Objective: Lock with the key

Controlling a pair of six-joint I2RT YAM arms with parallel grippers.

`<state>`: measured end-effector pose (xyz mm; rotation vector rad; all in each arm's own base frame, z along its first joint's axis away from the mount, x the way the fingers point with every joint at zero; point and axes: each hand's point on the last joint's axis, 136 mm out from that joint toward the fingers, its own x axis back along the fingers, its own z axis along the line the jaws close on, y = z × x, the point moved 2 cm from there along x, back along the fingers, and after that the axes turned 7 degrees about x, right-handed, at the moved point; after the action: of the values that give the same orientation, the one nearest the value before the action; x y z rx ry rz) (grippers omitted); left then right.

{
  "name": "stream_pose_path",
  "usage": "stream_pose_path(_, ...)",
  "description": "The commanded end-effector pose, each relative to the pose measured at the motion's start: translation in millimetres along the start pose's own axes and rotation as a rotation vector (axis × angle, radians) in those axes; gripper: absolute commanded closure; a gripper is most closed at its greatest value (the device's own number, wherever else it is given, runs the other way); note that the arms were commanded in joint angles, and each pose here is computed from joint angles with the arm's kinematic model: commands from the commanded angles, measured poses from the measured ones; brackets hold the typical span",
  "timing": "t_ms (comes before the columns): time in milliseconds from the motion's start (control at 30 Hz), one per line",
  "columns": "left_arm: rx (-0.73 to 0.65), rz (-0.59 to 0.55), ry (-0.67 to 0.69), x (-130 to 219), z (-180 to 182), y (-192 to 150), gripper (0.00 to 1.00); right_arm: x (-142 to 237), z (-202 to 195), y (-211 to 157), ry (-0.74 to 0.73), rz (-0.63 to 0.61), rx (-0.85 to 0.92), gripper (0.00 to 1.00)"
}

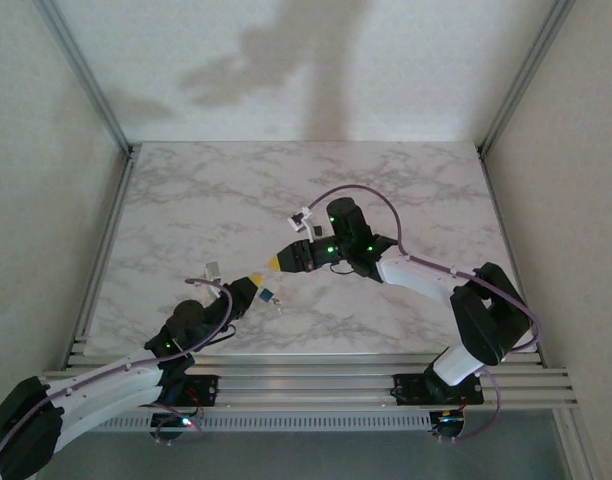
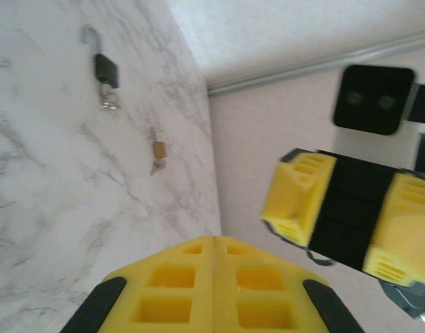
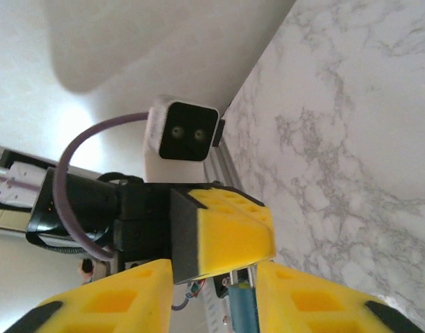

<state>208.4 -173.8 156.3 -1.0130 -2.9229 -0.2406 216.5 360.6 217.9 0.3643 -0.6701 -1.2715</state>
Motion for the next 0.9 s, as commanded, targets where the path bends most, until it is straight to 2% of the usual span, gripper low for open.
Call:
stream_pose_path(0, 0.063, -0.042, 0.066, -0.1, 17.7, 8.8, 1.0, 13.7, 1.6, 10.3, -0.041, -0.056, 0.044, 0.57)
stream_pose_path(133, 0.09, -0.062, 0.072, -4.3, 16.9, 15.0, 1.0, 15.3, -6.5, 8.5, -0.071, -0.074, 0.032, 0.44)
stream_pose_path(233, 0.117, -0.089, 0.072, -6.1, 16.5, 21.4, 1.0, 14.0, -12.7, 7.5, -0.073, -0.086, 0.012, 0.42)
stream_pose_path(633, 0.208, -0.175, -0.007, -9.4, 4.0, 40.5, 1.0, 1.7, -26.7, 6.3, -0.003, -0.109, -0.089, 0.45)
stream_pose_path(867, 0.233, -0.236, -0.053, -6.6, -6.4, 51.8, 1.0, -1.5, -33.7, 5.1, -0.009, -0.11, -0.12, 0.47)
